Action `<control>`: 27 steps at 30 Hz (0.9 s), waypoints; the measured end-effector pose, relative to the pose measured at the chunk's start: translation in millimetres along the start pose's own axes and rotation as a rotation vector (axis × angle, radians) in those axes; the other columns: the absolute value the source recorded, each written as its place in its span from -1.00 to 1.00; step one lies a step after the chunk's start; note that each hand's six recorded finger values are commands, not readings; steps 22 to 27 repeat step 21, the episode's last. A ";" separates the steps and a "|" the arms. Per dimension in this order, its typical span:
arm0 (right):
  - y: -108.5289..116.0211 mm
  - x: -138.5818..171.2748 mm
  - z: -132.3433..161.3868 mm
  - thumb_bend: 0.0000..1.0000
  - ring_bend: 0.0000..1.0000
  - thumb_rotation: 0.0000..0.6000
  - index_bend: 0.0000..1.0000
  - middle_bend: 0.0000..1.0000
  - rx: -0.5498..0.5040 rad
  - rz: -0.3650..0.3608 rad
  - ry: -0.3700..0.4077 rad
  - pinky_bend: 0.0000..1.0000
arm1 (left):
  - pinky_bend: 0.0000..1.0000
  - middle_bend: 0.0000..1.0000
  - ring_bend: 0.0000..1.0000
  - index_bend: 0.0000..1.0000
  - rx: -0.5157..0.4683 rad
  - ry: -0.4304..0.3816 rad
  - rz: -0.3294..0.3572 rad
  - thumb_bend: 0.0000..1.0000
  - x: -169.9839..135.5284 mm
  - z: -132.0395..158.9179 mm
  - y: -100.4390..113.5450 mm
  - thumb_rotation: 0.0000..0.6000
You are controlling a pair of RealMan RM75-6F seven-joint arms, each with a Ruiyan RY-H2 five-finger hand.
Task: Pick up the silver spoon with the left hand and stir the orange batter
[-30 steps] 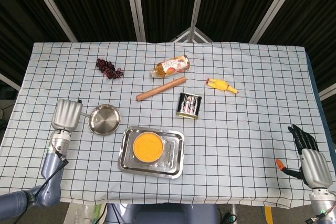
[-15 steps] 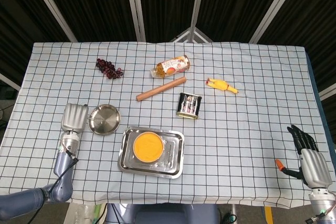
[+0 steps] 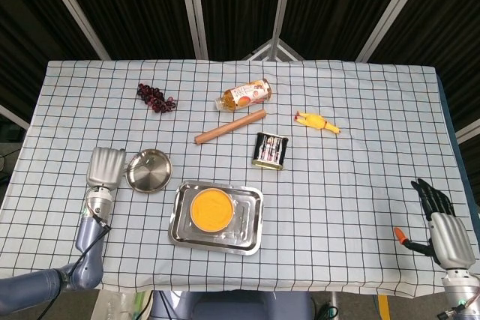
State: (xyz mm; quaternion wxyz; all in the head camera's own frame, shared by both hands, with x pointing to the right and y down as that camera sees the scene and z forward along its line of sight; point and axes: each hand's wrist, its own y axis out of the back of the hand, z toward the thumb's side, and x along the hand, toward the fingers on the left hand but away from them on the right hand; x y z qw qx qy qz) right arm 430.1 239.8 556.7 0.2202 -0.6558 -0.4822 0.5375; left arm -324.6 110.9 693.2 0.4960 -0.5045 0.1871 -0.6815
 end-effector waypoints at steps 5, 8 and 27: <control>0.0 0.5 -2.2 -0.32 -1.00 1.00 -1.00 -1.00 0.002 0.009 -0.008 -1.00 | 0.91 0.74 0.81 -0.17 -0.070 0.000 0.045 -0.57 -15.1 -16.5 7.9 1.00; -0.6 1.4 -2.8 -0.32 -1.00 1.00 -1.00 -1.00 0.008 0.017 -0.010 -1.00 | 0.62 0.31 0.47 -0.41 -0.109 0.008 0.087 -0.58 -33.1 -36.8 10.5 1.00; 0.5 1.5 2.5 -0.32 -1.00 1.00 -1.00 -1.00 0.120 -0.016 0.034 -1.00 | -0.99 -1.00 -1.00 -1.00 -0.231 0.063 0.145 -0.85 -166.1 -131.5 -18.2 1.00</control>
